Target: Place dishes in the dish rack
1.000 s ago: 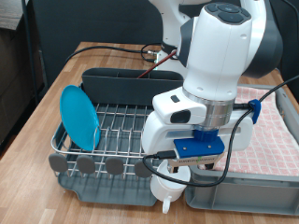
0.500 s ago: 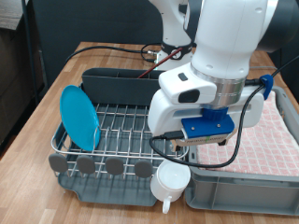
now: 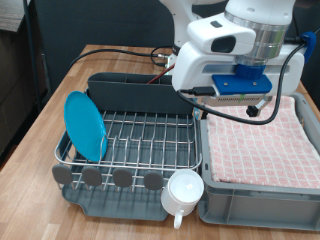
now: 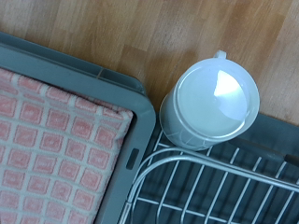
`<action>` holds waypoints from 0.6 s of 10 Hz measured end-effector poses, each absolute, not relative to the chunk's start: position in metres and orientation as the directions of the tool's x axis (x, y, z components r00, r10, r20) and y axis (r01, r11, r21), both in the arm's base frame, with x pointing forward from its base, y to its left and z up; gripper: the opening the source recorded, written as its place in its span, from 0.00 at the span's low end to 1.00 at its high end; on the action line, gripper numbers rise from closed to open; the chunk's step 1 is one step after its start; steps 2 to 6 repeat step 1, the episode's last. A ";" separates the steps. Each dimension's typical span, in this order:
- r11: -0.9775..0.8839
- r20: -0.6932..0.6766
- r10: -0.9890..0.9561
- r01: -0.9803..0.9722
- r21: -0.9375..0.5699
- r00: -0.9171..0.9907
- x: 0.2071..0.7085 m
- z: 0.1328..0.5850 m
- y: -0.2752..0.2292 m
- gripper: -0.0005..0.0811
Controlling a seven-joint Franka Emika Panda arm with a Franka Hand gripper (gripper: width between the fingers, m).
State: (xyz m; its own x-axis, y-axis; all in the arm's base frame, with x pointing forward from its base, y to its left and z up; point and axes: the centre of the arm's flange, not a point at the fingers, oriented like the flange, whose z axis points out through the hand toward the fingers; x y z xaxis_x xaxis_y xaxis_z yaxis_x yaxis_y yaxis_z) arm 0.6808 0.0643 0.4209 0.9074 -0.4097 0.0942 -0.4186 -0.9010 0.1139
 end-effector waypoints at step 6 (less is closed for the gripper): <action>-0.901 0.100 -0.408 -0.418 0.113 0.907 0.678 0.428 0.068 0.99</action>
